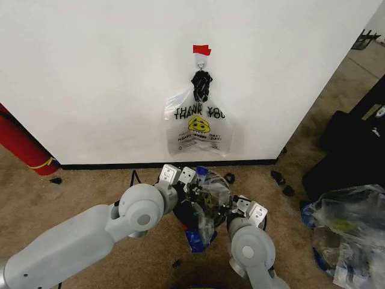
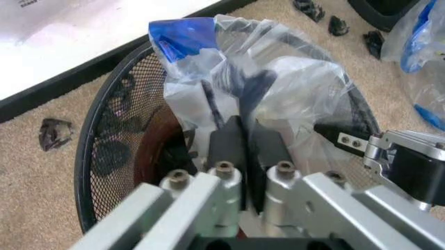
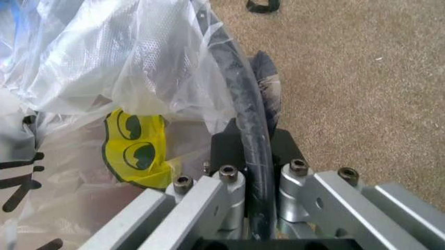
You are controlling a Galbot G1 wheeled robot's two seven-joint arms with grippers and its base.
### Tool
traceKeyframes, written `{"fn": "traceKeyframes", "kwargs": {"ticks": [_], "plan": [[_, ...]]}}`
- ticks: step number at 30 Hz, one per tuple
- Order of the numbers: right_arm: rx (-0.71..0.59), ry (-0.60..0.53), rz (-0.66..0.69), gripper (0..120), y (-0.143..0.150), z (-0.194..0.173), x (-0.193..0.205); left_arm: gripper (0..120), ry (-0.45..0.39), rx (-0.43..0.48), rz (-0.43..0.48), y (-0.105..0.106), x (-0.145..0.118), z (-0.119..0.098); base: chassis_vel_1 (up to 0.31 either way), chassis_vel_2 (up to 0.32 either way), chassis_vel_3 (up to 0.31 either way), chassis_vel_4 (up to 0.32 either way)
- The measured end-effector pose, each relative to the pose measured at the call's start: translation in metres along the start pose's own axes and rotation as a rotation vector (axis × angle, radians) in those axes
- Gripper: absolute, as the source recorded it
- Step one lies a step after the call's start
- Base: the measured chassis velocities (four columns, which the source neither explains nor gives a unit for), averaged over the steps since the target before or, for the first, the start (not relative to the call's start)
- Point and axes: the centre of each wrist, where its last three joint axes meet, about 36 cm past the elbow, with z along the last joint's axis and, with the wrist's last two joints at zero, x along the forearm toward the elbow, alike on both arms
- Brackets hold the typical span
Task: Pick up the garbage bag from the wall and place it over the trash bin.
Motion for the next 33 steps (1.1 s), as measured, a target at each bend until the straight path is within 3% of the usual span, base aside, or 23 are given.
{"fn": "traceKeyframes", "kwargs": {"ticks": [7,12,27,33], "plan": [[-0.003,0.0,-0.001,0,-0.001,0.0,0.001,0,-0.014,0.014,-0.006,0.003,0.002,-0.001,0.0,0.0,0.0,0.0],[-0.01,-0.001,-0.001,0,-0.005,0.0,0.003,0,-0.023,0.034,-0.044,0.02,0.008,-0.006,0.0,0.0,0.0,0.0],[-0.038,0.001,-0.031,0,-0.017,-0.008,0.014,0,-0.006,0.118,-0.146,0.069,0.034,0.018,0.0,0.0,0.0,0.0],[-0.06,0.03,-0.089,0,-0.018,-0.007,0.022,0,0.029,0.151,-0.163,0.084,0.038,0.04,0.0,0.0,0.0,0.0]]}}
